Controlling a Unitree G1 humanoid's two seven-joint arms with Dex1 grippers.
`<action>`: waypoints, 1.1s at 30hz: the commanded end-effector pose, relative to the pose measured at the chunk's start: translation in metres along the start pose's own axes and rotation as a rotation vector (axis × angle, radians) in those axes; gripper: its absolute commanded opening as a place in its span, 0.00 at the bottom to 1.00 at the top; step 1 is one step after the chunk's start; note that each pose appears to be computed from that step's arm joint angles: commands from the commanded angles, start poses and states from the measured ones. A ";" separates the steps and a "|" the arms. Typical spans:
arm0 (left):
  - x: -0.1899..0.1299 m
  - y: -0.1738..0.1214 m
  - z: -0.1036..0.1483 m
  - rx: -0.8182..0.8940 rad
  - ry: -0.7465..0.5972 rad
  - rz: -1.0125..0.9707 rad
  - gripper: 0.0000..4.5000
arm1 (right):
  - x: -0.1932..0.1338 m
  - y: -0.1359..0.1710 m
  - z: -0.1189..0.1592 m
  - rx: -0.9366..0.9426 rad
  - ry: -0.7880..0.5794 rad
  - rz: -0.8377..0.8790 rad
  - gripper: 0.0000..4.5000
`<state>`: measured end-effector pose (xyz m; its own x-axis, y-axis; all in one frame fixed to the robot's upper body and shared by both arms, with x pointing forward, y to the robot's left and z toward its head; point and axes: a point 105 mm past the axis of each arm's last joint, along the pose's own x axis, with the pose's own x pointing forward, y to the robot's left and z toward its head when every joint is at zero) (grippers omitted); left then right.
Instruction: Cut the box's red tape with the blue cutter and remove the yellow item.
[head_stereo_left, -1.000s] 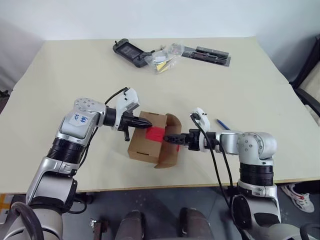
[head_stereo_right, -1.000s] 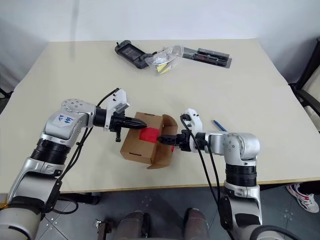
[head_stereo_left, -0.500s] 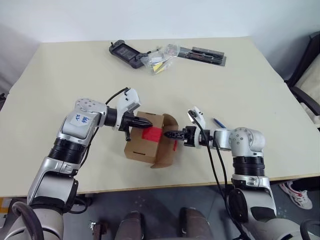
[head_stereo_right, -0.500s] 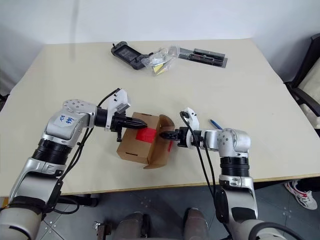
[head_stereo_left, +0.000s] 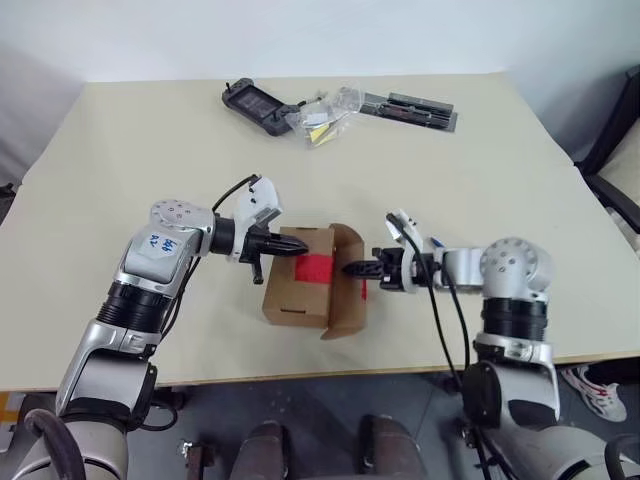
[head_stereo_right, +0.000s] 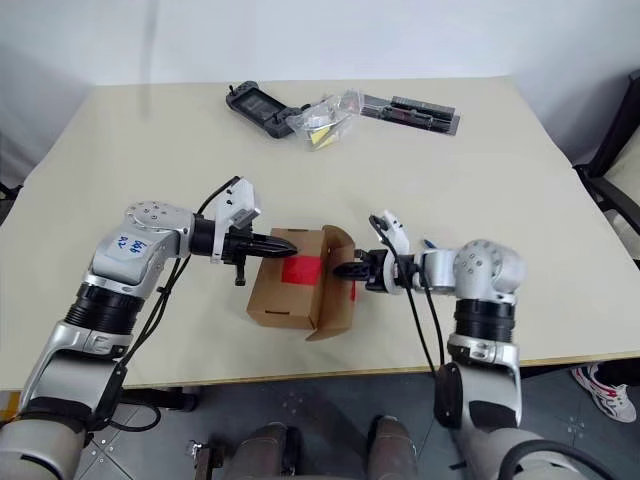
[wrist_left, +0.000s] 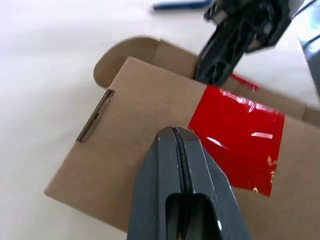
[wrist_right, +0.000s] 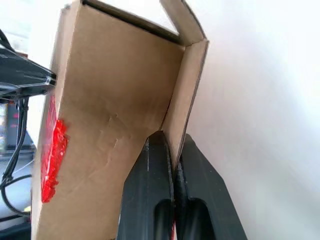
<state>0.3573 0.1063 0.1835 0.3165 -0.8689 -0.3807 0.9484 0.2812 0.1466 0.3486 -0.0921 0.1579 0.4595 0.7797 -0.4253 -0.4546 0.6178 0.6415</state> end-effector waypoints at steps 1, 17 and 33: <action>0.005 -0.002 -0.013 -0.025 0.016 -0.005 0.00 | -0.015 0.024 0.021 -0.104 -0.032 0.026 0.00; 0.028 -0.010 -0.011 -0.017 -0.053 -0.022 0.00 | -0.043 0.068 0.035 -0.360 0.076 -0.097 0.00; 0.033 -0.012 -0.020 -0.056 -0.085 0.007 0.00 | -0.054 0.074 0.049 -0.522 0.110 -0.344 0.00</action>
<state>0.3569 0.0840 0.1461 0.3227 -0.8907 -0.3202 0.9459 0.3154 0.0760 0.3264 -0.0917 0.2549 0.5220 0.5705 -0.6341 -0.6324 0.7577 0.1611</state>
